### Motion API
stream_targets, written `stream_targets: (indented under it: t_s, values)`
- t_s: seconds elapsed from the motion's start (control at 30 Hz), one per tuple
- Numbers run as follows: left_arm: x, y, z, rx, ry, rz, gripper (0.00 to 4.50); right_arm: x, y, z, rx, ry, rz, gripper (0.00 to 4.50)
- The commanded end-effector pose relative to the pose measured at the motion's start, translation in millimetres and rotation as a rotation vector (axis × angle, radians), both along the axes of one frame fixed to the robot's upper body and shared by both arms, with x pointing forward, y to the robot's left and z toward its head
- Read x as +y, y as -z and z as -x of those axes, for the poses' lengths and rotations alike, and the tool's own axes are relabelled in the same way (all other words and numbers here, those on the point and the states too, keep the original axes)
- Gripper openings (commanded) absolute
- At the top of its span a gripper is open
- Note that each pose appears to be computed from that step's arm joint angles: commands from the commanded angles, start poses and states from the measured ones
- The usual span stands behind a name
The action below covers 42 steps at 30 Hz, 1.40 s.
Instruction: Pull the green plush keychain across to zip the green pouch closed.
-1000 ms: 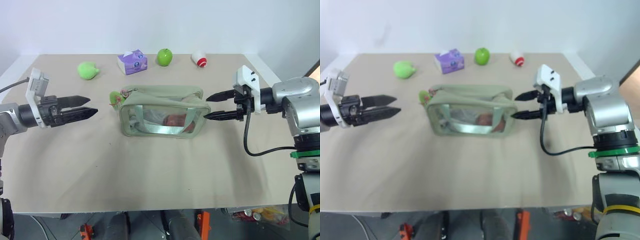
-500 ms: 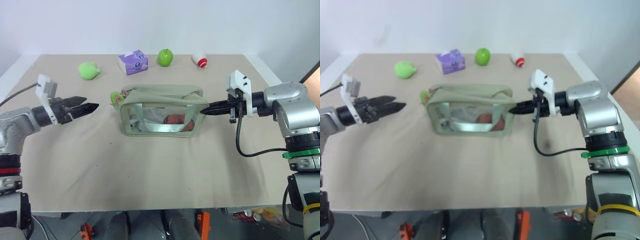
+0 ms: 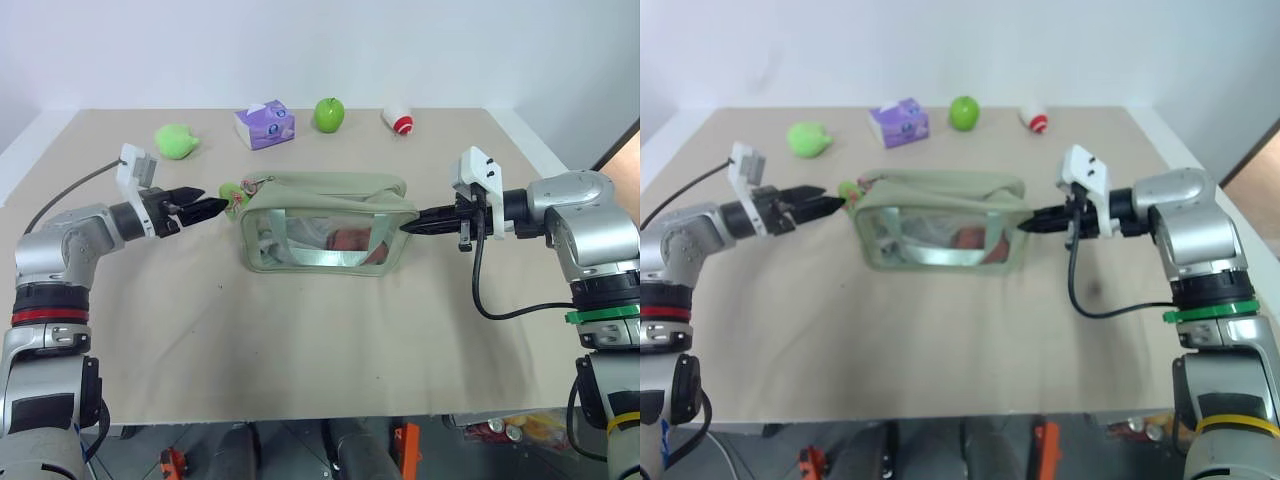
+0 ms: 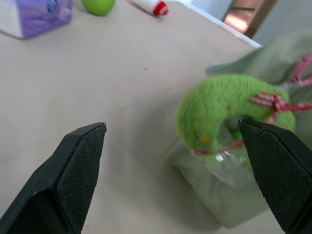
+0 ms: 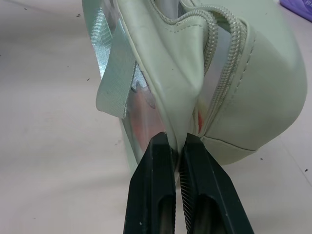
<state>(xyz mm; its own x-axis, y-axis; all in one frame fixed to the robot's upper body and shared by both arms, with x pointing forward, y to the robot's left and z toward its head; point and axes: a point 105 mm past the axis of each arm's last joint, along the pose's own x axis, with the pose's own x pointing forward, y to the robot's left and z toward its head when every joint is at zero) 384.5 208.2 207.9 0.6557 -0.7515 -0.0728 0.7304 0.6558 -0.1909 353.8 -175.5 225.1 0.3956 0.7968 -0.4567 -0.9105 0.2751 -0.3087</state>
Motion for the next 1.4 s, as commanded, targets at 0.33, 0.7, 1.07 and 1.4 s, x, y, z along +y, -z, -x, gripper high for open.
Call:
stream_targets:
  t_s: [0.33,0.7,1.07,1.4]
  values:
    - [-20,-2,-16,-0.032,0.032,-0.067,4.5,-1,-14,5,-0.052,0.006,-0.009,0.07]
    - [-28,-11,-20,-0.058,0.052,-0.018,2.67,-3,-9,7,-0.034,0.022,-0.003,0.0]
    - [-19,-23,-23,-0.087,0.008,-0.023,0.3,-3,-5,4,-0.025,0.03,0.0,0.0]
    - [-47,-86,-30,-0.291,0.02,-0.042,0.3,-4,-4,3,-0.024,0.032,0.002,0.0]
